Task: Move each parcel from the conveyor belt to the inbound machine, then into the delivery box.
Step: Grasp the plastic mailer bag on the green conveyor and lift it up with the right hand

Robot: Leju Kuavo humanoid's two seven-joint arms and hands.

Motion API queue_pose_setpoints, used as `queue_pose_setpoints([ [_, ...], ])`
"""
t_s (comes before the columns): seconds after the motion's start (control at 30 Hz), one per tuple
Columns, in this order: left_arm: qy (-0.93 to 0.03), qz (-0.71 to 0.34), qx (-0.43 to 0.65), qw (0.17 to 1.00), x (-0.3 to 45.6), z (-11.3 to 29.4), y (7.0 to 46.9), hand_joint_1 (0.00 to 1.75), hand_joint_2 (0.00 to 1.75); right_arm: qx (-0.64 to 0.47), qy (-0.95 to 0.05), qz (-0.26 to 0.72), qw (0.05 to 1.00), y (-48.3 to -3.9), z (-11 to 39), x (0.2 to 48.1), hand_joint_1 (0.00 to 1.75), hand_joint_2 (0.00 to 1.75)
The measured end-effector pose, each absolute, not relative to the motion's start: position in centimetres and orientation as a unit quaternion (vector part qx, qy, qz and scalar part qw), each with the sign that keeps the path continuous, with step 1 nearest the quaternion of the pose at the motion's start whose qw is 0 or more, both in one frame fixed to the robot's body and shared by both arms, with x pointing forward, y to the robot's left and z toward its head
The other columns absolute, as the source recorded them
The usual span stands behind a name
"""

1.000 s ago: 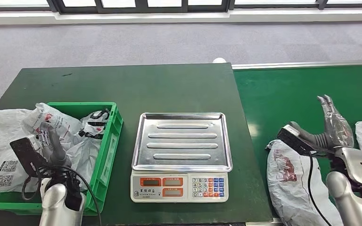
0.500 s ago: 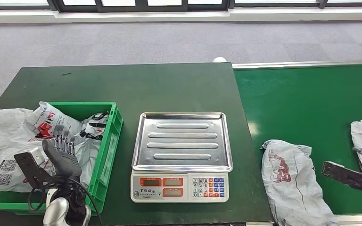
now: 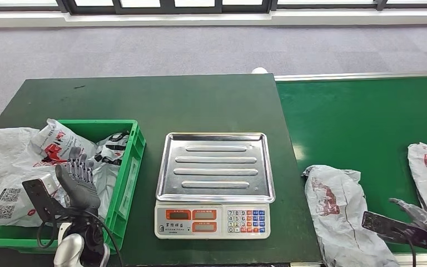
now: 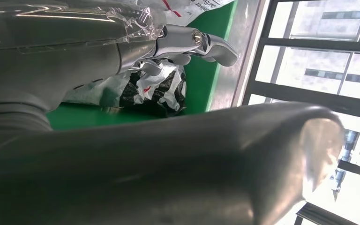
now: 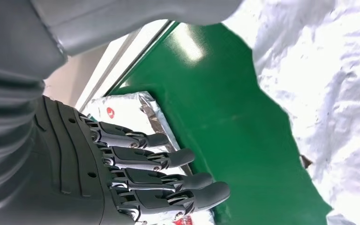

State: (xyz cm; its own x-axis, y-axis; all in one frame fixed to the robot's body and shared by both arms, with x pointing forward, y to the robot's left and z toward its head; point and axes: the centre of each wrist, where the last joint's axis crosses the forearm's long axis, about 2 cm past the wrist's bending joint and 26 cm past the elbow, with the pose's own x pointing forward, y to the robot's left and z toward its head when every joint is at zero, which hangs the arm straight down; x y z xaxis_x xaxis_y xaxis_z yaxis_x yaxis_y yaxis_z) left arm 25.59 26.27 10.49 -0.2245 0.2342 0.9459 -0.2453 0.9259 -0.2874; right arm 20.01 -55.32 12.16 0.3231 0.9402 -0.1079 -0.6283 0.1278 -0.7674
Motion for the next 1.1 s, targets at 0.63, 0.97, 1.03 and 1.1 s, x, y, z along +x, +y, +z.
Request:
queue_pose_setpoints([
  [0.63, -0.752, 0.173, -0.017, 0.636, 26.3, 10.6, 25.2, 0.00, 0.00, -0.281, -0.260, 0.577, 0.722, -46.8, 3.6, 22.9, 0.77, 1.75],
  [0.97, -0.747, 0.178, -0.009, 0.641, 24.9, 10.2, 25.3, 0.00, 0.00, -0.351, -0.355, 0.559, 0.662, -43.9, 2.9, 24.2, 1.75, 1.75],
  [1.03, -0.747, 0.180, -0.008, 0.640, 24.0, 10.2, 25.5, 0.00, 0.00, -0.389, -0.395, 0.543, 0.630, -41.9, 3.8, 24.8, 1.75, 1.75],
  [1.1, -0.748, 0.180, -0.011, 0.639, 23.4, 10.4, 25.7, 0.00, 0.00, -0.411, -0.426, 0.536, 0.602, -39.9, 5.2, 25.2, 1.75, 1.75],
])
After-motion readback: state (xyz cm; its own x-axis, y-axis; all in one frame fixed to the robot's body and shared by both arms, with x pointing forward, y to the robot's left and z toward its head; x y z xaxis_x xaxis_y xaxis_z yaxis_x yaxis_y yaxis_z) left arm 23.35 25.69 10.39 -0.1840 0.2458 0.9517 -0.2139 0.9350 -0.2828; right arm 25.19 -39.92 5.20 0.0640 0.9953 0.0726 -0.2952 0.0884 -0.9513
